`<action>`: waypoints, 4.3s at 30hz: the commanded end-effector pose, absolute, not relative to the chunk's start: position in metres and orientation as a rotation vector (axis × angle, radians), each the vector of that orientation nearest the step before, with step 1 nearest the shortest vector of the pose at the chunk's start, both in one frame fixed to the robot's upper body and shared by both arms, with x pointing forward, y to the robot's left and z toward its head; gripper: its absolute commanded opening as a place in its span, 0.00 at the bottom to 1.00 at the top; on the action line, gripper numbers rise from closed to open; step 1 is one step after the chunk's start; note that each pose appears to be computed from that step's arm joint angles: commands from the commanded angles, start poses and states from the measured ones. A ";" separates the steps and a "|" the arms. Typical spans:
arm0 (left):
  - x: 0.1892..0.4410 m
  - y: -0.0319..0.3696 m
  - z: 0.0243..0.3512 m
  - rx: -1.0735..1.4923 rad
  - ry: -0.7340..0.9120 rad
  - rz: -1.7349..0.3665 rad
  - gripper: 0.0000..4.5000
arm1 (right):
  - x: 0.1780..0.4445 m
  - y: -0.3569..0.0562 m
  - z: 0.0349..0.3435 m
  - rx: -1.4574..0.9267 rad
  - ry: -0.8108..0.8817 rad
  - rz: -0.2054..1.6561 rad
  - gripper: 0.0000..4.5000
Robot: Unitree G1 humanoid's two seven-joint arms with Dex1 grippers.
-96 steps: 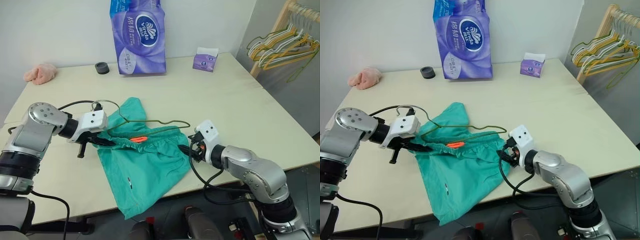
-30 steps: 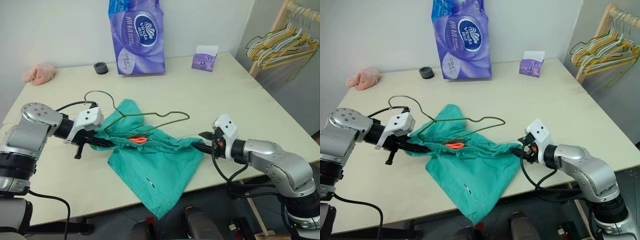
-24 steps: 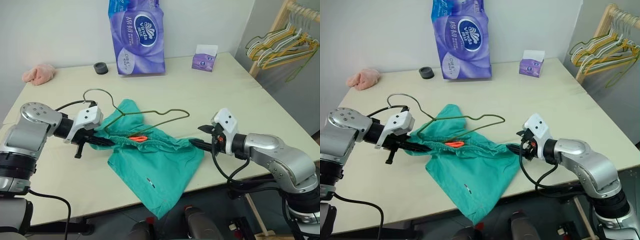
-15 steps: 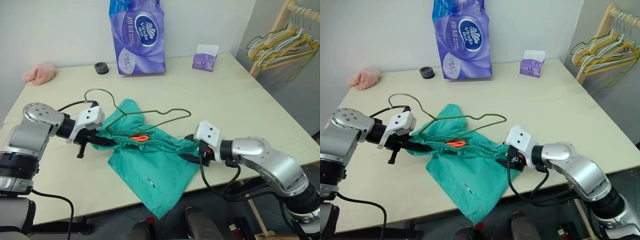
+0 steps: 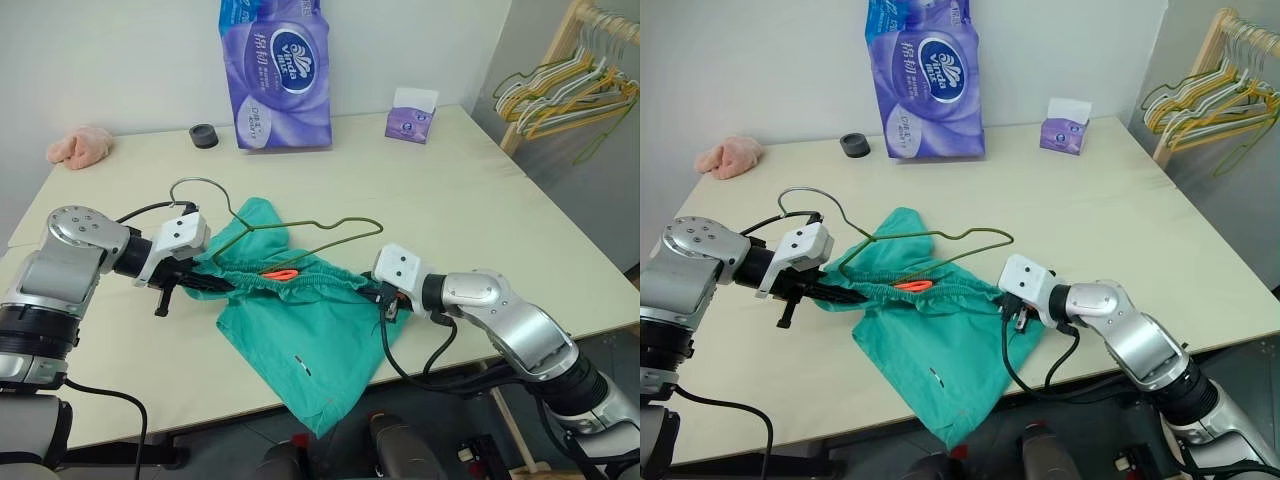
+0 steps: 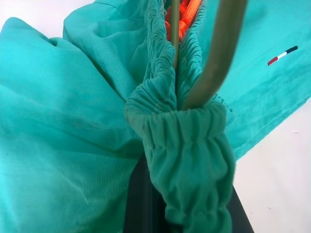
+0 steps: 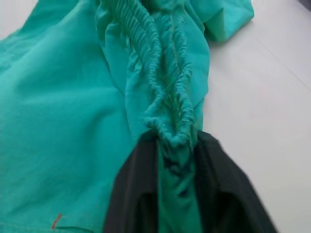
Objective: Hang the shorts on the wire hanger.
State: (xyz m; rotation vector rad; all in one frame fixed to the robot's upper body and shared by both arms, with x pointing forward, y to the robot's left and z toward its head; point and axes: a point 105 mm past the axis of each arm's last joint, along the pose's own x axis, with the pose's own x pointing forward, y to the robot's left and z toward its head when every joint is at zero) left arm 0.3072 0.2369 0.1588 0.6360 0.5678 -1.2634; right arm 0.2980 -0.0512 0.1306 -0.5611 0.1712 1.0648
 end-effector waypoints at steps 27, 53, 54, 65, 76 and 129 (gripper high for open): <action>0.284 0.280 0.166 0.745 0.729 -1.244 0.00 | 0.303 -0.111 0.177 -0.114 0.281 1.012 0.00; 0.292 0.333 0.166 1.010 0.878 -1.049 0.00 | 0.285 -0.118 0.184 -0.240 0.280 1.044 0.00; 0.294 0.334 0.167 1.043 0.873 -1.034 0.00 | 0.285 -0.116 0.186 -0.300 0.266 1.046 0.00; 0.323 0.303 0.171 1.224 0.707 -1.031 0.00 | 0.285 -0.069 0.199 -0.509 0.137 1.116 0.00; 0.314 0.239 0.162 0.932 0.539 -1.186 0.00 | 0.277 -0.047 0.193 -0.470 0.093 1.168 0.32; 0.332 0.260 0.204 0.605 0.361 -1.082 0.60 | 0.297 -0.097 0.180 -0.517 0.320 1.210 0.00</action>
